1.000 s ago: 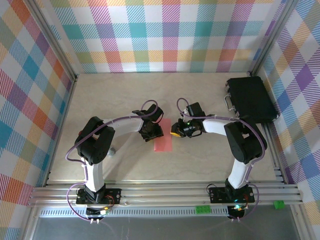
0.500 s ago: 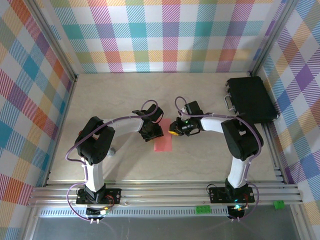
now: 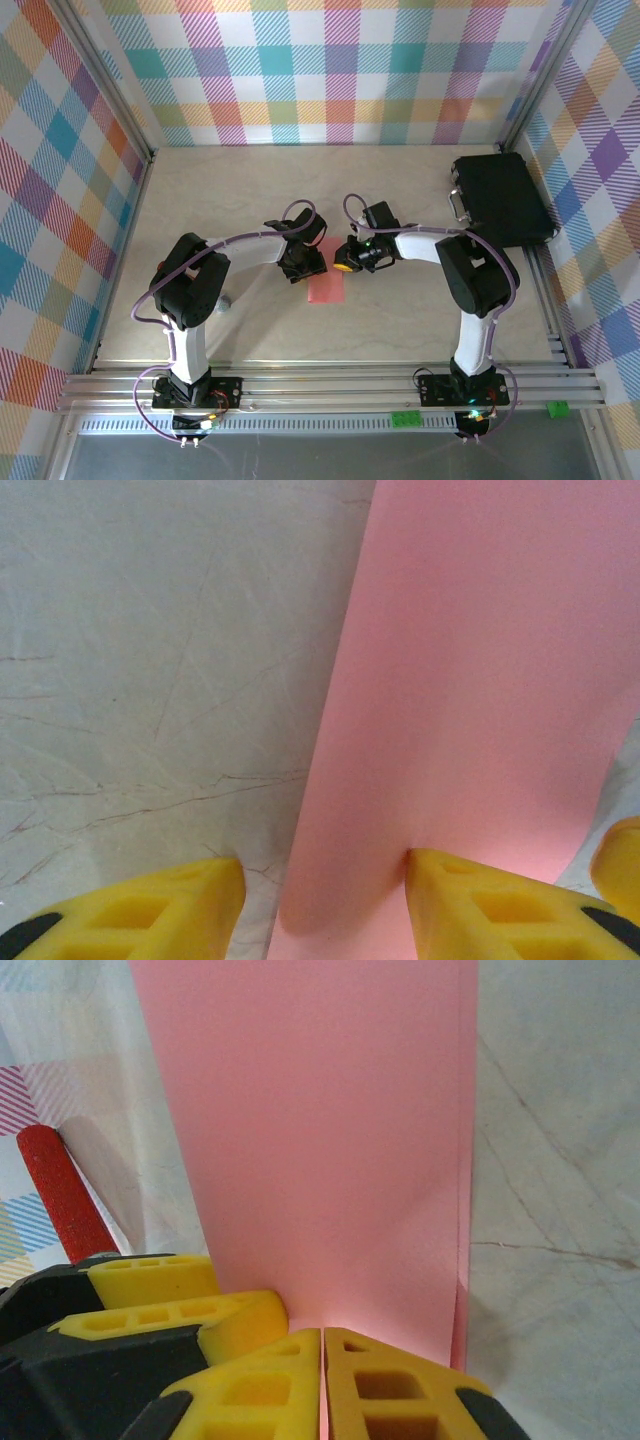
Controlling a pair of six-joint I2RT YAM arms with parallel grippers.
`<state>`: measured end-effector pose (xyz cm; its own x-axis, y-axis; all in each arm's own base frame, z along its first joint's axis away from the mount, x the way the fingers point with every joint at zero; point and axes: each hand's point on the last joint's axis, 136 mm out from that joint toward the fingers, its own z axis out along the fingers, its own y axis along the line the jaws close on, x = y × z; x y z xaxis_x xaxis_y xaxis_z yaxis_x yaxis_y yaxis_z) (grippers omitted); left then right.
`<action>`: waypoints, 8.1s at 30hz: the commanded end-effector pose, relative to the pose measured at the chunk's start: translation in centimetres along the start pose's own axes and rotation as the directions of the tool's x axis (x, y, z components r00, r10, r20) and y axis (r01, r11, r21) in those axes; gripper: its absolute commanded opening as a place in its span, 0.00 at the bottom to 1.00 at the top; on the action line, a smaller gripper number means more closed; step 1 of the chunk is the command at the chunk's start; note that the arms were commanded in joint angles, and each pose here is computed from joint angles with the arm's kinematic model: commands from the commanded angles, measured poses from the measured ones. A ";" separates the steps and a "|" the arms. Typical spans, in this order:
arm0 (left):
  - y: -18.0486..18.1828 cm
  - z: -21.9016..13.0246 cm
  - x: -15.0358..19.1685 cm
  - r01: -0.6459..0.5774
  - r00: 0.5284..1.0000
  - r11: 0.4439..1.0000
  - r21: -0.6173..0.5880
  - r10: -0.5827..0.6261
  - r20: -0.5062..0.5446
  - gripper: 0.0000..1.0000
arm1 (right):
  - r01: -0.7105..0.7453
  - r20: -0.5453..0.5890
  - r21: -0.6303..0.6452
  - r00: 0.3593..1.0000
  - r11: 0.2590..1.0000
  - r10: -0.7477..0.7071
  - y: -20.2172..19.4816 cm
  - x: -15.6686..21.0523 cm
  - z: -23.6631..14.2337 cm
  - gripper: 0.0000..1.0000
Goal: Fold a paper plane with a square sheet of paper (pick it up from the middle)
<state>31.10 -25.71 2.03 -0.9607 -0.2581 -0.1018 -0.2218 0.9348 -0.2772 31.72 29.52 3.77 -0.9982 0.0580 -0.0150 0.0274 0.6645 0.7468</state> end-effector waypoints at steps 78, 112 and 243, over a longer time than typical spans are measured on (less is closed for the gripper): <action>1.1 2.3 -0.4 0.049 0.984 0.964 0.262 -0.001 -0.179 0.00 | -0.129 -0.106 0.554 0.969 0.822 0.223 -13.7 5.6 -0.1 0.01; 0.8 2.3 -4.4 0.143 0.989 0.879 0.456 -0.148 -0.026 0.00 | -0.131 -0.117 0.610 0.960 0.782 0.253 -16.1 7.1 -0.1 0.00; 1.4 -4.0 1.6 0.220 0.927 0.857 0.465 -0.333 0.174 0.00 | -0.175 -0.004 0.632 0.973 0.755 0.229 -19.4 7.2 0.5 0.00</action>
<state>28.80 -21.78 3.73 -0.7468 -0.6433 -0.1688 -0.3848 0.6249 -0.6793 30.94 27.88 -0.04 -0.9954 0.0953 0.0134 0.0813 0.7584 0.6467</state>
